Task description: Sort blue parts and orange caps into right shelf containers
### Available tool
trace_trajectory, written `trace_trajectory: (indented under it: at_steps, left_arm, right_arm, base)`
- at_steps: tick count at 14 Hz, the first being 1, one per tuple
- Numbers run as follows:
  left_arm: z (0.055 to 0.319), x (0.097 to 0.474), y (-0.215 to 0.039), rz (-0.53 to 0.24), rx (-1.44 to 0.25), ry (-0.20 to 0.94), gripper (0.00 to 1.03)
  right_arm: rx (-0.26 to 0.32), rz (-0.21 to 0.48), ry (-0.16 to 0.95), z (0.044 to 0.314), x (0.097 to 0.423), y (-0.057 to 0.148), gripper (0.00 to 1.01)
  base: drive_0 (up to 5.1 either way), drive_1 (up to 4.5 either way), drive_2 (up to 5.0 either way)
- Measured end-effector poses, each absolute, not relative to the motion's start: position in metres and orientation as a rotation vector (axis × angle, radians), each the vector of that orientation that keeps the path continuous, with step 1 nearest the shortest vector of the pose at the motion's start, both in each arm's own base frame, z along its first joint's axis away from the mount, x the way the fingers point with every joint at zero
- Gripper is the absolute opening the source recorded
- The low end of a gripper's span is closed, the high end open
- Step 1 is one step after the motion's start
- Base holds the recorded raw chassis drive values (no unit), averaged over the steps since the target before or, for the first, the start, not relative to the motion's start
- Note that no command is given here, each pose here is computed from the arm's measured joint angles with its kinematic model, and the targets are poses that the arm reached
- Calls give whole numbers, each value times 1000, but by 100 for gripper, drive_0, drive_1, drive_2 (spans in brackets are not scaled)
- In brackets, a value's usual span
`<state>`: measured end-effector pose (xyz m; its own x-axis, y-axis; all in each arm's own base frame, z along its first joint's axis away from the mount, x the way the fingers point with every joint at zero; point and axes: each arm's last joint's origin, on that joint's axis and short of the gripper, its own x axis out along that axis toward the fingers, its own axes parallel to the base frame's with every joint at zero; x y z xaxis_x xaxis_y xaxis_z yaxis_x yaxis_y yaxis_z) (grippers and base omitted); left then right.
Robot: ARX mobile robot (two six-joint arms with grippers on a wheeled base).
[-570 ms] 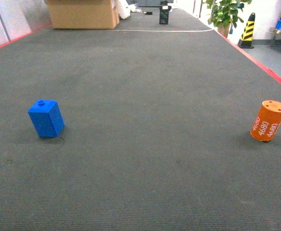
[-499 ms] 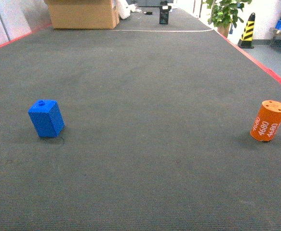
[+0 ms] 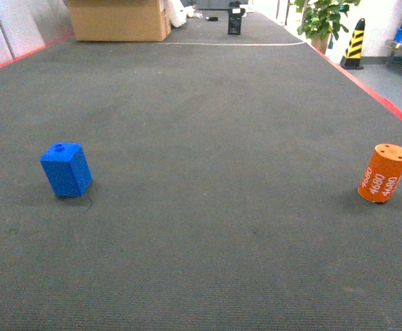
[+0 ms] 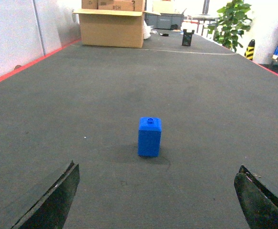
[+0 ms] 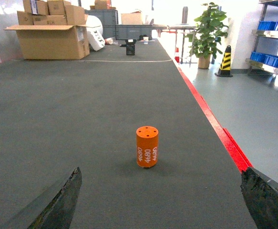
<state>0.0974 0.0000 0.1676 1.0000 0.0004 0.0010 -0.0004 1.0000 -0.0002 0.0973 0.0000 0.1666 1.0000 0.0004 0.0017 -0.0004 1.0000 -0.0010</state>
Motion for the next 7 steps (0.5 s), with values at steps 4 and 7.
trace_trajectory:
  at_steps: [4,7]
  left_arm:
    - [168,97,0,0,0,-1,98]
    - [168,97,0,0,0,-1,98]
  right_arm:
    - [-1,0,-2,167,97,0,98]
    - [-1,0,-2,167,97,0,98]
  base:
    - [0,0,0]
    - [0,0,0]
